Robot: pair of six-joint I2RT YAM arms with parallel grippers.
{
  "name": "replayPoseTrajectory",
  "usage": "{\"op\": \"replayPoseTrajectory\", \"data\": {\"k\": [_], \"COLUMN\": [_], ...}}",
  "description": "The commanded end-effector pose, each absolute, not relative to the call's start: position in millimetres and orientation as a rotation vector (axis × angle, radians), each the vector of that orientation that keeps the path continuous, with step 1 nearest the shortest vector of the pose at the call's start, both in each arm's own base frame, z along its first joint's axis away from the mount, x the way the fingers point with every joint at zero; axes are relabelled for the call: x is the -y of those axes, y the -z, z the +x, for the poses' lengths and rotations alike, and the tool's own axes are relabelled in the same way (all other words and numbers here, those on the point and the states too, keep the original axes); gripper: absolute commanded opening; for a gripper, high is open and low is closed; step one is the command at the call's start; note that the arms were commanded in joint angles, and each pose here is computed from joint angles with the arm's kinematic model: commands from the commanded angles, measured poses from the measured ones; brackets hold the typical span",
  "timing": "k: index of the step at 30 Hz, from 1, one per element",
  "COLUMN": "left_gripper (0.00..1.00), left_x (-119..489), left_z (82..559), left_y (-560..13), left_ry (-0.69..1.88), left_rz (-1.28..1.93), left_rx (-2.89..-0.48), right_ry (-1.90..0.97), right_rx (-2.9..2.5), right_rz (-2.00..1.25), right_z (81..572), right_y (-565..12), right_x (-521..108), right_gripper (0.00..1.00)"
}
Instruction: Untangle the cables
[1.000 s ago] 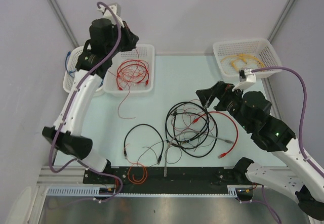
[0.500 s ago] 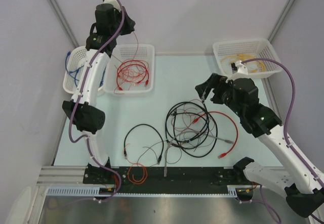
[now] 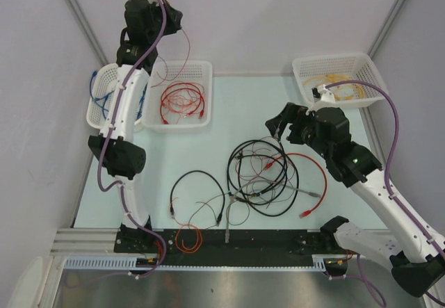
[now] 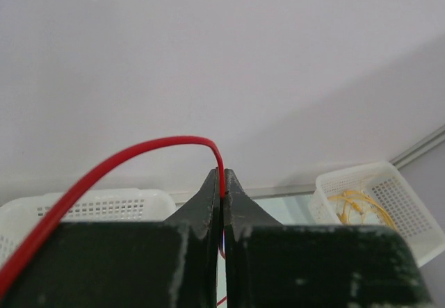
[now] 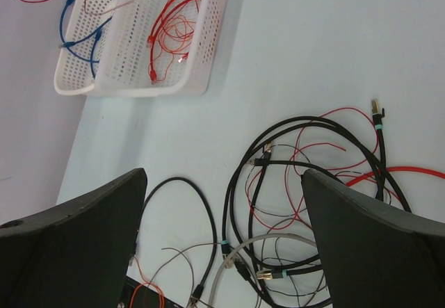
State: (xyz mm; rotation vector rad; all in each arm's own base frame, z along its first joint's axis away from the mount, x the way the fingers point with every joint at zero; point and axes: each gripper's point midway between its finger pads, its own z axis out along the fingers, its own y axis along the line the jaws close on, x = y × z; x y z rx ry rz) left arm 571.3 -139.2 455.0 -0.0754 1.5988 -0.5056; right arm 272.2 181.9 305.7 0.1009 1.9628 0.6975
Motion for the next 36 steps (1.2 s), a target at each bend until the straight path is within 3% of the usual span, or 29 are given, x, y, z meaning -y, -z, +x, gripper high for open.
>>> {"op": "replayPoseTrajectory", "data": {"k": [1, 11, 12, 14, 15, 16, 17, 24, 28, 36], "left_gripper": [0.00, 0.00, 0.04, 0.36, 0.69, 0.89, 0.99, 1.00, 1.00, 1.00], "left_x": [144, 142, 142, 138, 136, 132, 127, 119, 148, 222], "left_z": [589, 632, 634, 634, 632, 631, 629, 581, 513, 376], "left_y": [-453, -332, -324, -312, -315, -319, -324, -414, -460, -363], "left_ry": [0.559, 0.541, 0.538, 0.532, 0.528, 0.509, 0.484, 0.459, 0.489, 0.573], "left_rz": [-0.077, -0.147, -0.151, -0.168, -0.171, -0.183, -0.188, -0.166, -0.086, 0.104], "left_rx": [-1.562, -1.783, -1.800, -1.839, -1.838, -1.834, -1.823, -1.653, -1.573, -1.748], "right_ry": [-0.698, -0.664, -0.660, -0.658, -0.653, -0.655, -0.654, -0.681, -0.691, -0.715], "right_rx": [-1.942, -1.978, -1.982, -1.982, -1.987, -1.988, -1.991, -1.988, -2.010, -2.103], "right_rz": [0.088, 0.098, 0.101, 0.101, 0.101, 0.103, 0.101, 0.111, 0.129, 0.107], "right_z": [278, 283, 284, 285, 286, 286, 286, 283, 278, 261], "right_y": [-308, -290, -289, -289, -287, -287, -286, -288, -276, -238], "right_x": [-183, -181, -180, -180, -180, -180, -181, -181, -180, -183], "right_gripper": [1.00, 1.00, 1.00, 1.00, 1.00, 1.00, 1.00, 1.00, 1.00, 1.00]}}
